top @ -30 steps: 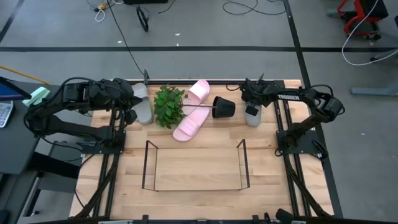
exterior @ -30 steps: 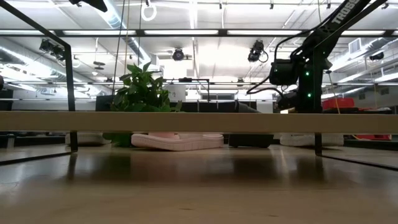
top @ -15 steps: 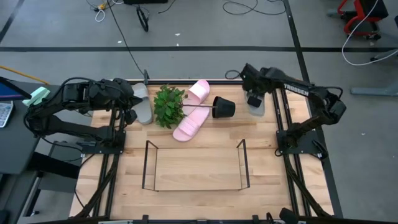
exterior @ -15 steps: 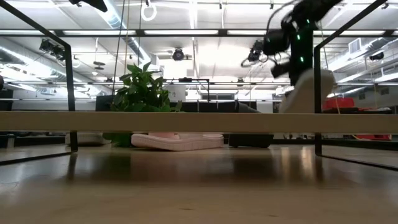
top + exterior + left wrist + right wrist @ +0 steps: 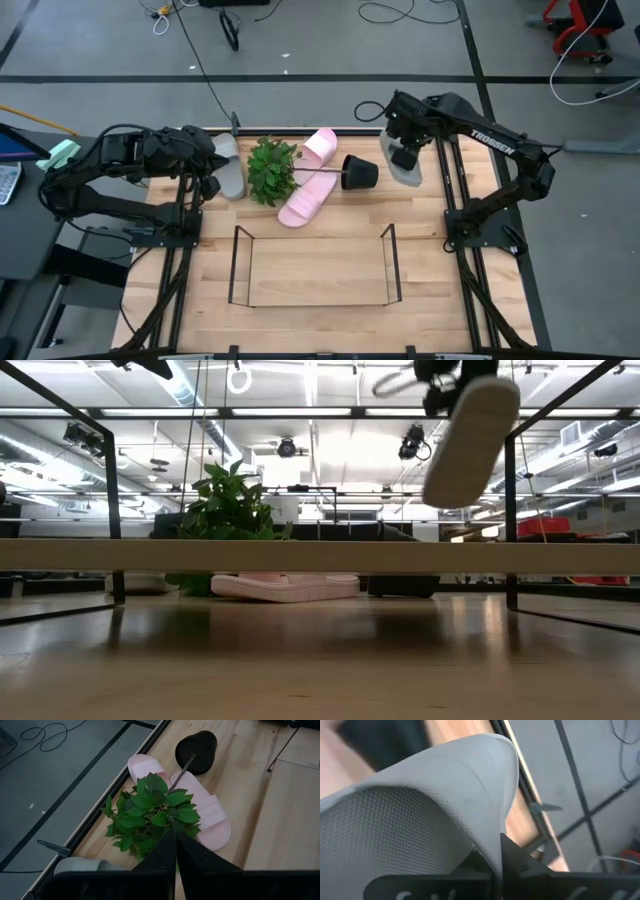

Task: Pick and place slides into the shelf
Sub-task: Put the right gray slipper on the shelf

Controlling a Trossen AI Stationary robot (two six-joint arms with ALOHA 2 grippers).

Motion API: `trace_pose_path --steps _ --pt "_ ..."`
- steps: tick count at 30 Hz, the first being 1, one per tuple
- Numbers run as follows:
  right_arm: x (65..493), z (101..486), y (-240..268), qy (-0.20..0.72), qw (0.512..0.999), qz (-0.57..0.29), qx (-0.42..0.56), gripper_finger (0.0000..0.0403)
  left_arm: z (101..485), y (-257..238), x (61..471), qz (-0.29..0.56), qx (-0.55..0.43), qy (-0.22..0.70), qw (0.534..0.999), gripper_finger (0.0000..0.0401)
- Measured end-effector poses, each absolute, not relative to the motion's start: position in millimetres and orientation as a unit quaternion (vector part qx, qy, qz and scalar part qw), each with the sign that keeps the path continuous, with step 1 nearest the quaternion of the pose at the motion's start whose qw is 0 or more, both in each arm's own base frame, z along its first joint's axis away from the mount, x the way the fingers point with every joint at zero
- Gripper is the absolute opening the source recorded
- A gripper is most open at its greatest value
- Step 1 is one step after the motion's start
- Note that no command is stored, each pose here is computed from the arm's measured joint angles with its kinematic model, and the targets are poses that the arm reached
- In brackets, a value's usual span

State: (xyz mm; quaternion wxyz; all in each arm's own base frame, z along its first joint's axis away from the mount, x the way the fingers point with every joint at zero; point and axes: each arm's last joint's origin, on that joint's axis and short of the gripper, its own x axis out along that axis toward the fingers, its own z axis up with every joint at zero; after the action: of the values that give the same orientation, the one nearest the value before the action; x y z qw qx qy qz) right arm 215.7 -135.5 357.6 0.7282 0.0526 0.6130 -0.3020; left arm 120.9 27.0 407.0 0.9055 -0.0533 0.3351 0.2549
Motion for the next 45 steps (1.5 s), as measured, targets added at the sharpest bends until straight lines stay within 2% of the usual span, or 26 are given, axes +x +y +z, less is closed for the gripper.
trace_pose_path --steps 4,9,20,24,31,37,45 --pt "230.0 367.1 -107.9 0.574 0.751 -0.313 0.097 0.0009 406.8 27.0 121.4 0.255 -0.054 0.336 0.905 0.0012" --pt "247.8 363.3 -68.6 0.563 0.763 -0.281 0.147 0.0009 406.8 27.0 121.5 0.253 -0.049 0.337 0.905 0.0018" --pt "294.6 353.8 -7.0 0.550 0.776 -0.257 0.174 0.0009 406.8 27.2 121.5 0.245 -0.026 0.343 0.906 0.0016" --pt "319.2 356.9 10.9 0.553 0.783 -0.236 0.159 0.0009 406.8 27.2 121.5 0.245 -0.026 0.343 0.906 0.0012" --pt "340.2 357.6 37.5 0.602 0.761 -0.224 0.087 0.0009 406.6 27.2 121.3 0.245 -0.026 0.344 0.906 0.0021" --pt "347.4 347.8 57.0 0.613 0.760 -0.206 0.058 0.0009 406.6 27.1 121.4 0.247 -0.032 0.343 0.906 0.0022" --pt "345.9 345.8 74.9 0.584 0.773 -0.248 0.020 0.0009 406.5 26.6 121.6 0.239 -0.035 0.344 0.908 0.0012"
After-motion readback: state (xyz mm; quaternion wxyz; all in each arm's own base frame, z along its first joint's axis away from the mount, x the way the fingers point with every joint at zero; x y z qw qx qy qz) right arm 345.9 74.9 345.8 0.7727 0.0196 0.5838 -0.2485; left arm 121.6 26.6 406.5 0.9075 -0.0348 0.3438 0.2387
